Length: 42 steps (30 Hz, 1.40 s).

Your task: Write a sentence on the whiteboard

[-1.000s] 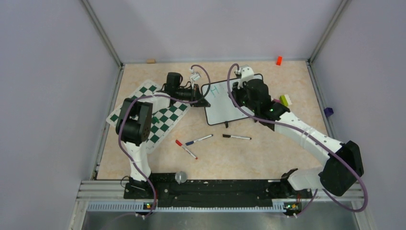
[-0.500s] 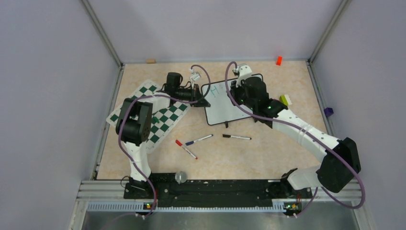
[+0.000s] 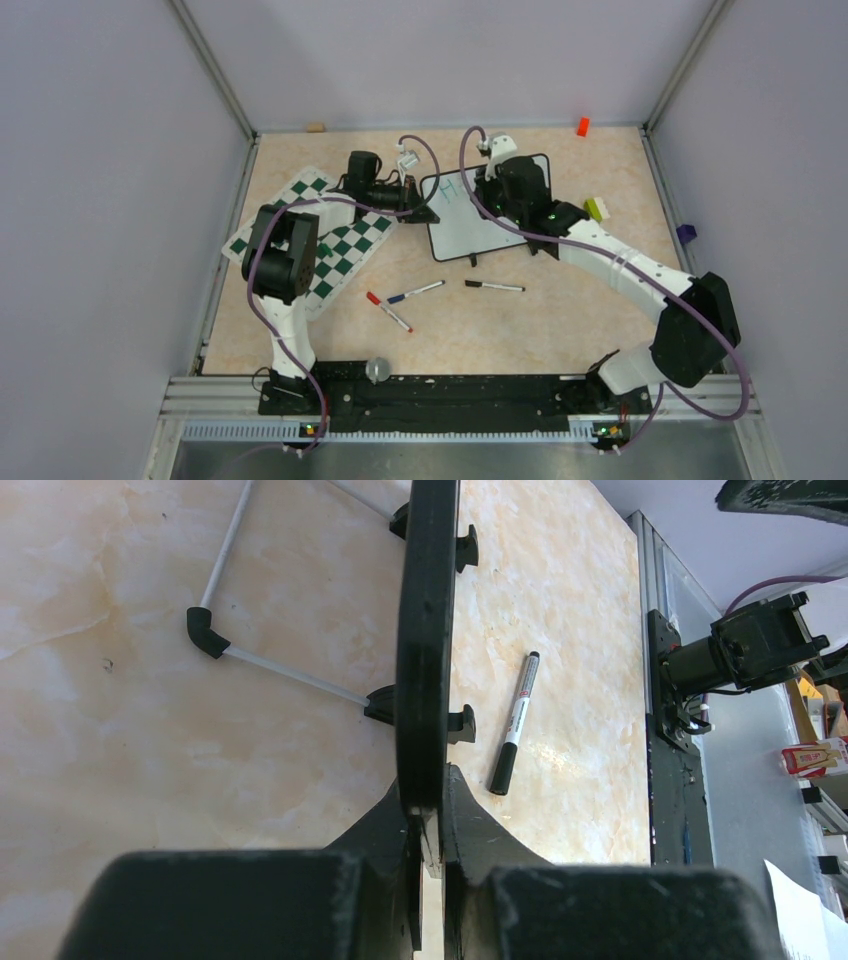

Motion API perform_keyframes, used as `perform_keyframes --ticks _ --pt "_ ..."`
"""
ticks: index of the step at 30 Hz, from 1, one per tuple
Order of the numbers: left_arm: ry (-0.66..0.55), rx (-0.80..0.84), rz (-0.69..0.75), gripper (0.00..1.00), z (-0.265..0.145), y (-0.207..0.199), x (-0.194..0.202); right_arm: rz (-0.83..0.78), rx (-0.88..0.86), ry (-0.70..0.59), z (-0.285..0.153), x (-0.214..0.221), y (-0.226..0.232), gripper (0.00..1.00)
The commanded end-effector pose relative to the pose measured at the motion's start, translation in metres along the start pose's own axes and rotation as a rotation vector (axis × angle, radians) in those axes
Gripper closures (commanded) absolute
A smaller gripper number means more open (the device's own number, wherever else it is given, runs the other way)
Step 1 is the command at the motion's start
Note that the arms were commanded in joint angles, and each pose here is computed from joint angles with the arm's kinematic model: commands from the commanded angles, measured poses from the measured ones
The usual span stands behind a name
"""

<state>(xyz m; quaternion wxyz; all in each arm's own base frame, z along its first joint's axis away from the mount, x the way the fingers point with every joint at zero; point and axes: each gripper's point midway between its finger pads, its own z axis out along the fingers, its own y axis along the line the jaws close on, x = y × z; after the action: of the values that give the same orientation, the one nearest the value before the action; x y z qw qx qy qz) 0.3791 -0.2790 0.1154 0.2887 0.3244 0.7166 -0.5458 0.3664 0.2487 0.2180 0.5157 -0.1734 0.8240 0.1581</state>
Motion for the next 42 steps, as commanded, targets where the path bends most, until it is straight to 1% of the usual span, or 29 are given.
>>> perform_keyframes --ticks 1,8,18,29,36,42 --pt "0.081 0.011 -0.045 1.0 0.011 -0.01 0.033 0.012 -0.001 -0.063 0.002 -0.028 0.001 1.0" --pt "0.08 0.012 -0.045 1.0 0.011 -0.01 0.032 0.011 0.019 -0.046 0.01 -0.022 -0.003 1.0" --pt "0.081 0.011 -0.043 1.0 0.012 -0.01 0.032 0.013 0.062 -0.061 0.012 -0.025 -0.01 1.0" --pt "0.082 0.01 -0.046 1.0 0.012 -0.009 0.033 0.011 0.072 -0.057 0.021 -0.022 -0.011 1.0" --pt "0.084 0.01 -0.046 1.0 0.012 -0.009 0.033 -0.003 0.028 -0.016 0.025 -0.013 -0.003 1.0" --pt "0.084 0.009 -0.047 1.0 0.012 -0.01 0.033 -0.01 0.029 0.034 0.023 0.002 -0.004 1.0"
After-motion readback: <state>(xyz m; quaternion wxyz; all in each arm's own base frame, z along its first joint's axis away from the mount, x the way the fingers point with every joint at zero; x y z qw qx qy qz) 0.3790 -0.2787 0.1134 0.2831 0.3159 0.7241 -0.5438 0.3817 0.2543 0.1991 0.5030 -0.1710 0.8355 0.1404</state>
